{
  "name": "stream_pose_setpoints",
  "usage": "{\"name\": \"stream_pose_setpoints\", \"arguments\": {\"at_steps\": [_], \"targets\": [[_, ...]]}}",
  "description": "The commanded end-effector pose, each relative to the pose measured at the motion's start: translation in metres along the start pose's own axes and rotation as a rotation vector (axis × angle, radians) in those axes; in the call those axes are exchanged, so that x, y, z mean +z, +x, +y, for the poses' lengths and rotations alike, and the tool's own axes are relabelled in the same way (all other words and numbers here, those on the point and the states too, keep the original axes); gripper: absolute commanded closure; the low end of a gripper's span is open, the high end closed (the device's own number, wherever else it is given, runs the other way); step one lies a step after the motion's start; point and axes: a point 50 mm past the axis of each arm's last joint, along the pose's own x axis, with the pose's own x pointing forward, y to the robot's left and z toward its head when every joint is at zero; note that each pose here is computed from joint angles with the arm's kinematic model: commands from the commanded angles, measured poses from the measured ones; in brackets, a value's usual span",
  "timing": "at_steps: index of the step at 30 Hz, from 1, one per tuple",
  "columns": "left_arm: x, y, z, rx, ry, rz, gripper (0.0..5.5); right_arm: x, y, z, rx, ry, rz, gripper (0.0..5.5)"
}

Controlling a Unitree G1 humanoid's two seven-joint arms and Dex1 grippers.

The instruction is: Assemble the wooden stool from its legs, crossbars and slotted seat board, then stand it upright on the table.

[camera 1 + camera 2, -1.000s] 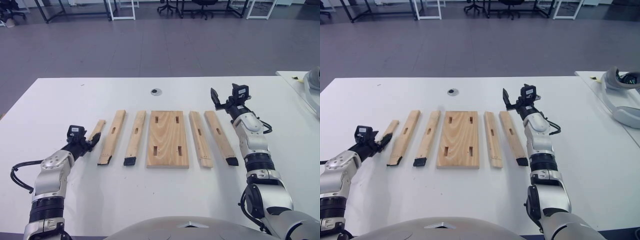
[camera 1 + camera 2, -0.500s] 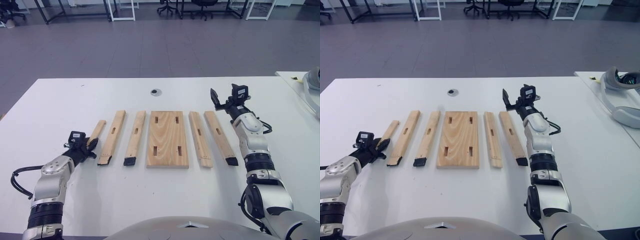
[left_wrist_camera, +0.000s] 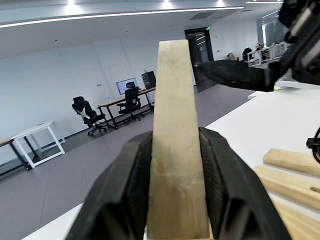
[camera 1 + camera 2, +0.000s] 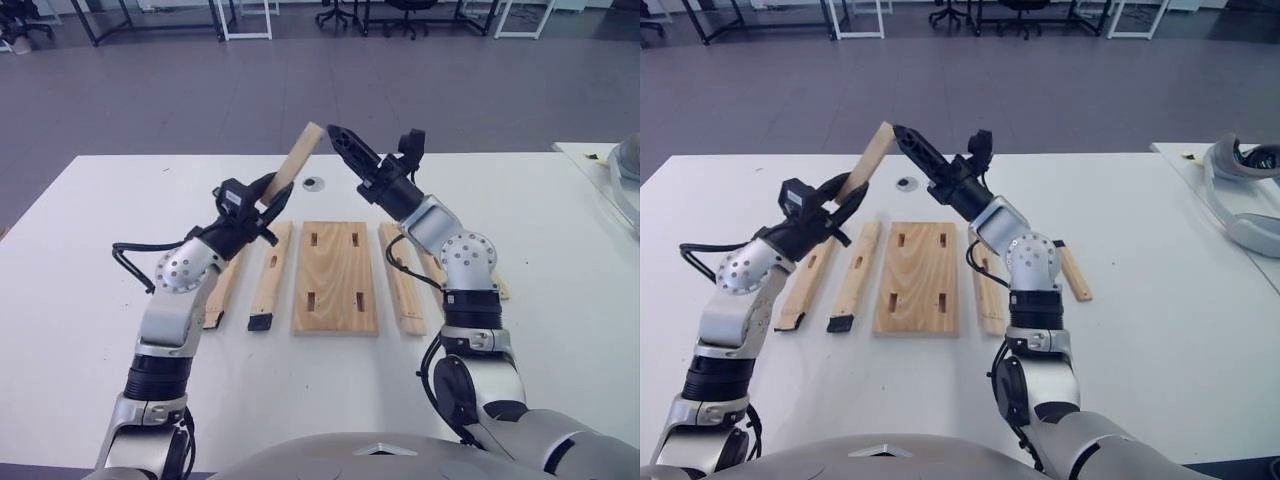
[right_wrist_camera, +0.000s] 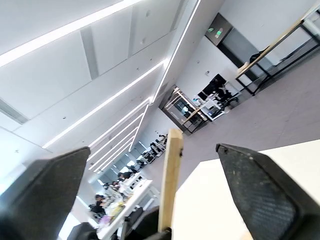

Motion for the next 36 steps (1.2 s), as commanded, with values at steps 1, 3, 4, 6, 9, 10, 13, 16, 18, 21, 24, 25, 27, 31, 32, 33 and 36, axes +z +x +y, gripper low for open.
{"name": "stream_pose_setpoints", "arguments": {"at_steps": [1,3,4,6,9,10,13,16,18,21,24,25,27,31,32,33,36], "targets": [[0.012,0.006,-0.006,-0.030,0.005,-0.067,4.21,-0.001,0.007,0.009,-0.021,-0.010,0.037,0.80],[0.012,0.006,-0.007,-0.039,0.016,-0.066,4.21,0.000,0.006,0.009,-0.031,0.009,0.024,1.05],[0.012,0.005,-0.007,-0.042,0.019,-0.065,4.21,0.001,0.006,0.010,-0.032,0.019,0.012,1.26],[0.010,0.004,-0.008,-0.042,0.020,-0.058,4.21,0.006,0.006,0.010,-0.041,0.040,-0.030,1.62],[0.007,0.002,-0.009,-0.045,0.023,-0.048,4.21,0.010,0.007,0.010,-0.047,0.053,-0.056,2.21],[0.006,0.002,-0.009,-0.046,0.024,-0.048,4.21,0.009,0.008,0.010,-0.048,0.051,-0.051,2.32],[0.006,0.002,-0.011,-0.055,0.035,-0.049,4.21,0.003,0.007,0.009,-0.062,0.026,-0.014,2.95],[0.007,0.003,-0.010,-0.062,0.051,-0.051,4.21,0.003,0.008,0.010,-0.062,0.027,-0.009,3.66],[0.008,0.003,-0.010,-0.061,0.057,-0.051,4.21,0.004,0.007,0.009,-0.067,0.021,-0.013,4.19],[0.008,0.003,-0.007,-0.051,0.076,-0.046,4.21,0.005,0.008,0.008,-0.078,0.022,-0.023,4.78],[0.005,0.003,-0.005,-0.044,0.099,-0.027,4.21,0.004,0.008,0.008,-0.088,0.008,-0.016,5.07],[0.003,0.003,-0.005,-0.037,0.107,-0.013,4.21,0.005,0.008,0.008,-0.104,-0.002,-0.024,5.07],[-0.004,0.002,-0.006,-0.053,0.116,0.036,4.21,0.011,0.006,-0.003,-0.230,-0.048,-0.080,5.08],[-0.015,-0.006,-0.002,-0.023,0.108,0.098,3.47,0.022,-0.028,-0.031,-0.560,-0.314,-0.172,5.08],[-0.016,-0.010,0.002,-0.013,0.099,0.111,3.38,0.020,-0.042,-0.034,-0.618,-0.385,-0.166,5.08],[-0.015,-0.013,0.007,0.005,0.092,0.113,3.26,0.019,-0.054,-0.034,-0.657,-0.432,-0.166,5.08],[0.002,-0.018,0.031,0.125,0.016,0.027,2.76,0.015,-0.089,-0.024,-0.725,-0.487,-0.197,5.08]]}}
